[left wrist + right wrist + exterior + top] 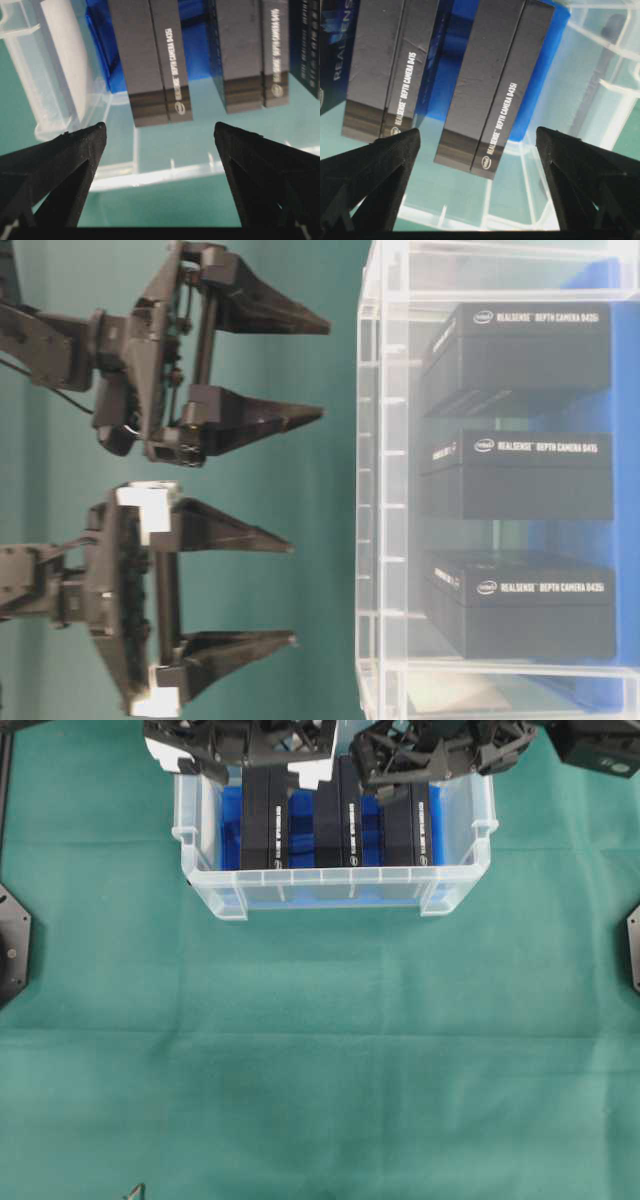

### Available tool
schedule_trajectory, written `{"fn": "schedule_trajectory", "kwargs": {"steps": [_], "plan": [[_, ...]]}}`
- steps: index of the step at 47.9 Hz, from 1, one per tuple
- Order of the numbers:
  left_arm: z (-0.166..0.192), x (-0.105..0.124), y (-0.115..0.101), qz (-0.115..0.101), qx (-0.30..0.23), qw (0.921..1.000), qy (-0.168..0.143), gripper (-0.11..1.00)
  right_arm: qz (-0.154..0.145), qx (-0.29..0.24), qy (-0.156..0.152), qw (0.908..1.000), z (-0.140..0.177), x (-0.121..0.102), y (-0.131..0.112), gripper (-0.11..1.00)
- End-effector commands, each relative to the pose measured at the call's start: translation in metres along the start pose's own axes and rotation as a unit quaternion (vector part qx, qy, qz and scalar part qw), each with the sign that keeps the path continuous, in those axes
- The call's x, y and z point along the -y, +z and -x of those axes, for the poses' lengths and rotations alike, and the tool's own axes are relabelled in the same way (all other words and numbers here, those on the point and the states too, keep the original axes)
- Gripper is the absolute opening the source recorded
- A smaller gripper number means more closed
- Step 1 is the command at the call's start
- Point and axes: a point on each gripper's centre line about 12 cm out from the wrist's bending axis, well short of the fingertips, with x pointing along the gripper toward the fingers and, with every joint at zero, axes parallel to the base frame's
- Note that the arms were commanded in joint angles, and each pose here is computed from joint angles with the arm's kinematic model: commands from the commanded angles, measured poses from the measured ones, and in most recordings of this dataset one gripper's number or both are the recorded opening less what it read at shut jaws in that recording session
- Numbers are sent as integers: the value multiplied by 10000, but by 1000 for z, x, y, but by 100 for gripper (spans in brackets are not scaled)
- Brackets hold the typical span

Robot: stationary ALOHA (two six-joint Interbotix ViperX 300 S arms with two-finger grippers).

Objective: Take the box out of the case with both arms.
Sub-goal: 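Lower both open grippers down around the left and right black box pairs, then close left gripper on left box pair, right gripper on right pair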

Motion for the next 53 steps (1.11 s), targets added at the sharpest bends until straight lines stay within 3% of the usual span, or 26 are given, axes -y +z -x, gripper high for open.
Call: {"fn": "schedule_trajectory", "kwargs": {"steps": [1, 29, 53], "plan": [[8, -5, 2, 48, 127, 9997, -218, 88, -16, 55, 137, 9999, 2, -1, -1, 96], [-50, -13, 1, 86, 126, 9997, -214, 88, -89, 122, 237, 9996, -36, 3, -6, 96], [-74, -16, 8, 164, 230, 9992, -294, 88, -79, 47, 25, 10000, -62, 10, -8, 96]]}}
